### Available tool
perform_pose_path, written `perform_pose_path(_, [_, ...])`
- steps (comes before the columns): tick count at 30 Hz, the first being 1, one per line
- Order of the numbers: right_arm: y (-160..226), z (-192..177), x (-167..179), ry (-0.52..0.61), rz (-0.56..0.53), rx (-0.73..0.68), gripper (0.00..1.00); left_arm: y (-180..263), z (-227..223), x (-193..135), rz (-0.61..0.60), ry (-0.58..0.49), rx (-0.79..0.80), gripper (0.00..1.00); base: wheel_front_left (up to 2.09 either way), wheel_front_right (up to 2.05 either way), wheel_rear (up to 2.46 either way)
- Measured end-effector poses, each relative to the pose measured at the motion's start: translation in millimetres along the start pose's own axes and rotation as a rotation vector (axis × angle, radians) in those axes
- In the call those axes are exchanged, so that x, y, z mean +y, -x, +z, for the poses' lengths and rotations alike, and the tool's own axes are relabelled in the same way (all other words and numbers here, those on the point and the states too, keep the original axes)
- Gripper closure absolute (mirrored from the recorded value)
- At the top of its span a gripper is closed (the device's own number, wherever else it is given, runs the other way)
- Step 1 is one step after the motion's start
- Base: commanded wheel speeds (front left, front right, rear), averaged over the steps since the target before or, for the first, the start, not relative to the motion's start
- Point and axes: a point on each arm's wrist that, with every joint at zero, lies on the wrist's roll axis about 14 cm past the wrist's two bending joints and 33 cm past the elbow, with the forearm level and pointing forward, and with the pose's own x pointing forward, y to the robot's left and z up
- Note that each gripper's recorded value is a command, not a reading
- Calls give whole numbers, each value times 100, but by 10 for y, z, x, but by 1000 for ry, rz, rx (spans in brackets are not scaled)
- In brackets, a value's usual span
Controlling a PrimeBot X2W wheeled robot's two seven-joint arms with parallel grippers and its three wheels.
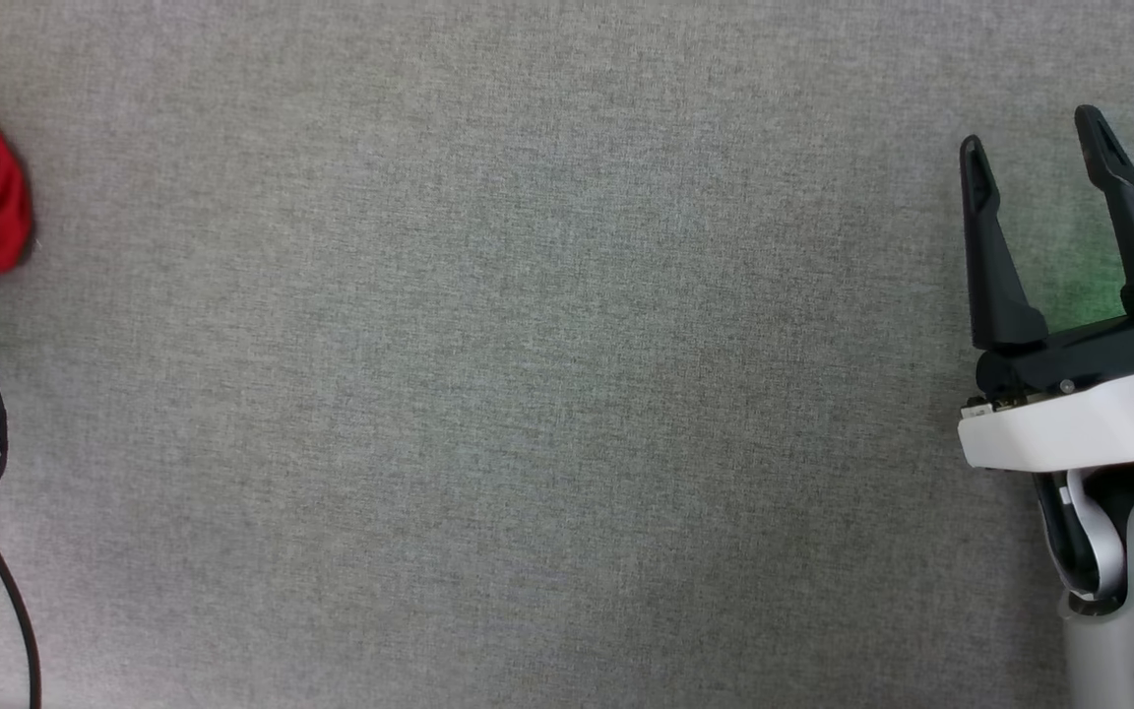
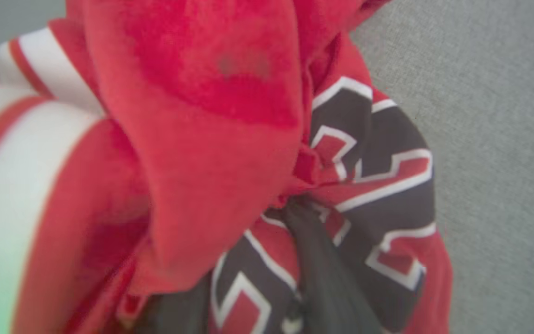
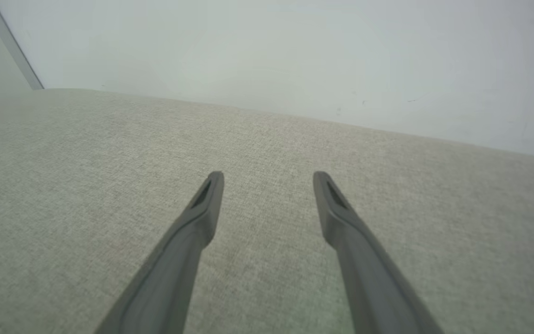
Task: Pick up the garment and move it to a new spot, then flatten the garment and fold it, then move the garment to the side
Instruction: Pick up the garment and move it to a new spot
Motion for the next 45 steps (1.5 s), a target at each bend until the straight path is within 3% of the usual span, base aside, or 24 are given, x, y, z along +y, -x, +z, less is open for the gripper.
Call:
perform_pose_path(8, [53,300,26,9,-4,-66,0,253,148,2,-1,-104,-103,100,0,0,0])
perform_pose_path(21, [580,875,120,-2,-35,-147,0,1431,923,-120,-65,-230,-616,100,0,0,0])
perform_pose_path(27, [909,1096,63,8,-76,-180,0,1830,867,-335,-137,-254,-770,100,0,0,0])
perform_pose_path(35, [1349,1234,-133,-1,-157,-198,0,2114,630,-999,-329,-272,-873,100,0,0,0])
perform_pose_path(45, [1779,1287,-475,1,-285,-204,0,2266,-111,-2374,-691,-402,-778,100,0,0,0])
